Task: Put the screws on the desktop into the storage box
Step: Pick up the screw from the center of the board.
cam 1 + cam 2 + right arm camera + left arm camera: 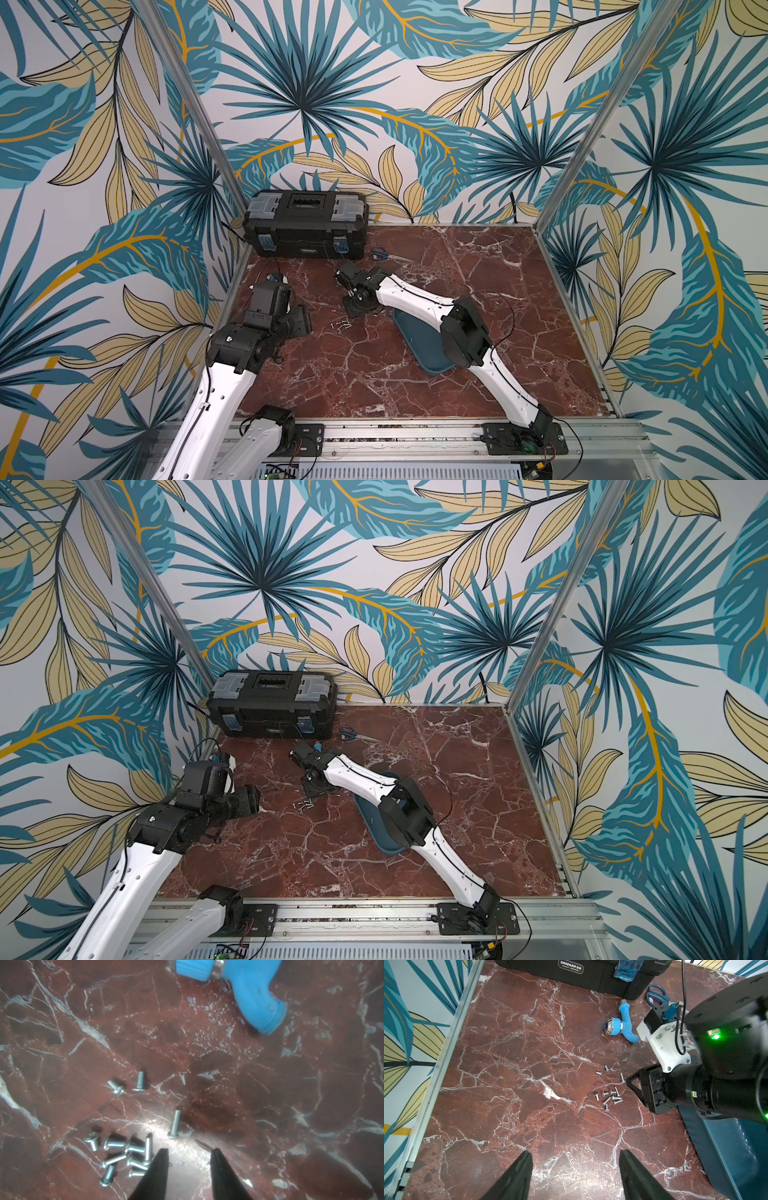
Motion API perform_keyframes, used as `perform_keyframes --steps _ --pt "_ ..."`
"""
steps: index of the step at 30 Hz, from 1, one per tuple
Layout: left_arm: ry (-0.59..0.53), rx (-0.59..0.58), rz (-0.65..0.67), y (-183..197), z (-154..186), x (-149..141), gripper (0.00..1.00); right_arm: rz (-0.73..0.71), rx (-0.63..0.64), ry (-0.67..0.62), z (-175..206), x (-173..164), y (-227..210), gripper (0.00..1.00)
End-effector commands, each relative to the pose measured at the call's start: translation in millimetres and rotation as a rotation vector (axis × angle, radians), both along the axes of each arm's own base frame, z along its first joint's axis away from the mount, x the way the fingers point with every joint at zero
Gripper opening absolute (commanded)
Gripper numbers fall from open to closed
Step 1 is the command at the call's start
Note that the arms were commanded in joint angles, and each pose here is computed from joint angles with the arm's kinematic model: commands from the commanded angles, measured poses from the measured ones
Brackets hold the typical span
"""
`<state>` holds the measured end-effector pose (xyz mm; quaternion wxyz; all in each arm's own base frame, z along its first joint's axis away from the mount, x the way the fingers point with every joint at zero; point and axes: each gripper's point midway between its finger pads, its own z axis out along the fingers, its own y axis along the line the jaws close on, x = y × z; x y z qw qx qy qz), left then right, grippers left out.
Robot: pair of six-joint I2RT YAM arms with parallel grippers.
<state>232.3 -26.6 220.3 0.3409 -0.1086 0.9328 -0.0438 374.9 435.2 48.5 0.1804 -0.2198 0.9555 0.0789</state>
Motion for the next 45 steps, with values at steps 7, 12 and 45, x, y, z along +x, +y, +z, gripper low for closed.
perform_keyframes --steps 7,12,45 --pt "0.015 0.002 -0.002 1 -10 1 0.71 -0.021 -0.029 -0.013 -11 6 3 0.39" --pt "0.016 0.000 -0.001 1 -11 1 0.71 -0.028 -0.034 -0.003 -23 7 5 0.39" --pt "0.075 -0.013 -0.014 -4 -24 6 0.72 0.046 -0.071 -0.104 11 10 7 0.00"
